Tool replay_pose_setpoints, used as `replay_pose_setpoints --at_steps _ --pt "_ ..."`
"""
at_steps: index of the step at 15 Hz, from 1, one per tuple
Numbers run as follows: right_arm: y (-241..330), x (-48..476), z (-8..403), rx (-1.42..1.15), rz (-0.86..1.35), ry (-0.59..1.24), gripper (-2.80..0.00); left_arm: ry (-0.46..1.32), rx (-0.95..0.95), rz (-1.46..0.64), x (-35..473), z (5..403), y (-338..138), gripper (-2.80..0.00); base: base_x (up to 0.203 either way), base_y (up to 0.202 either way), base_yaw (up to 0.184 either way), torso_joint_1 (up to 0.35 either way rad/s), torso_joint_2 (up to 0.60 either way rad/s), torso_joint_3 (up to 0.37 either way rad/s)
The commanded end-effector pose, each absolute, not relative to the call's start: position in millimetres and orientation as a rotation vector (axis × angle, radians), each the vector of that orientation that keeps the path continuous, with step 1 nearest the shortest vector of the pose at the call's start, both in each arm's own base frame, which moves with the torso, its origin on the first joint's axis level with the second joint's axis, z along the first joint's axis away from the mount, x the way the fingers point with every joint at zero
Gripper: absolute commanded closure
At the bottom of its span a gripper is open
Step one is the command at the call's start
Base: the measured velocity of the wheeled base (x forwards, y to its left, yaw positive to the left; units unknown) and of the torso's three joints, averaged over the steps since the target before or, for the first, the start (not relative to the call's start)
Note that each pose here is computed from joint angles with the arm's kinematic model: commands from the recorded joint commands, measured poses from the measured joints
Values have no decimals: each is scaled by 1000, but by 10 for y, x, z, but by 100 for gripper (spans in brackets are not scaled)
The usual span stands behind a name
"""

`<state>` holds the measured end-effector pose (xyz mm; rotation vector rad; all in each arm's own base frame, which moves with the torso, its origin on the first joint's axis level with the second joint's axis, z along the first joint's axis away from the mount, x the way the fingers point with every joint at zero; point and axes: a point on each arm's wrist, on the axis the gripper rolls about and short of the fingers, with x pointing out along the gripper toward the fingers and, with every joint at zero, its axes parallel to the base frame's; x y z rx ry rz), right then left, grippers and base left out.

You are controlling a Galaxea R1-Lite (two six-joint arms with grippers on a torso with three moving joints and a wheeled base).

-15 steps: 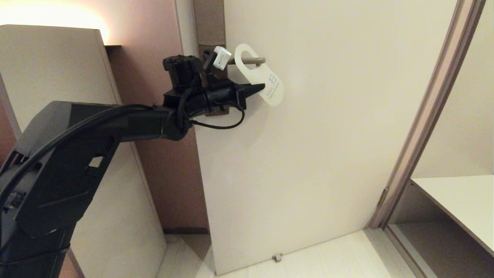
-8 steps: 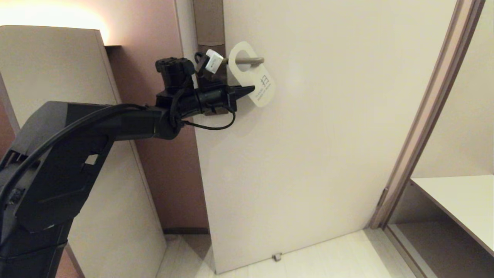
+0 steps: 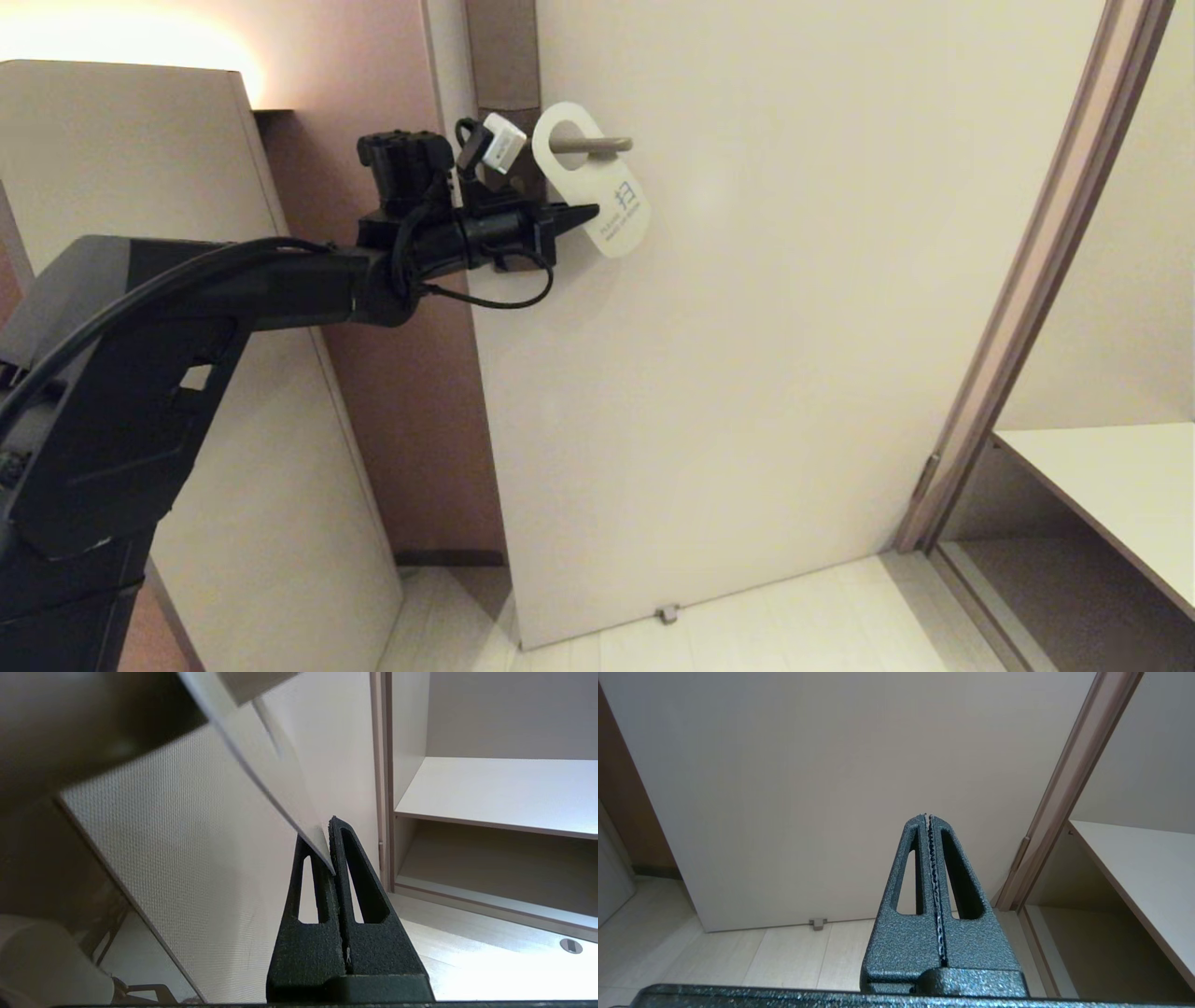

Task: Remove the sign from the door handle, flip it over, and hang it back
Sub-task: Take down the sign

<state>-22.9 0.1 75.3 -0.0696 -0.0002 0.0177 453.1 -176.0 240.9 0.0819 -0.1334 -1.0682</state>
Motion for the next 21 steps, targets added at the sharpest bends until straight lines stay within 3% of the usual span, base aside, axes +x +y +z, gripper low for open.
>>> replay_pose_setpoints --at_steps 1,12,21 --pt "1 -228 753 -71 18 1 0 -148 85 -1073 4504 2462 -1756 0 0 0 0 0 0 0" --pt "1 -228 753 -71 18 1 0 -153 89 -1066 4453 2527 -1700 0 0 0 0 0 0 0" --pt "1 -228 753 -71 18 1 0 -94 120 -980 4505 2361 -1278 0 0 0 0 0 0 0"
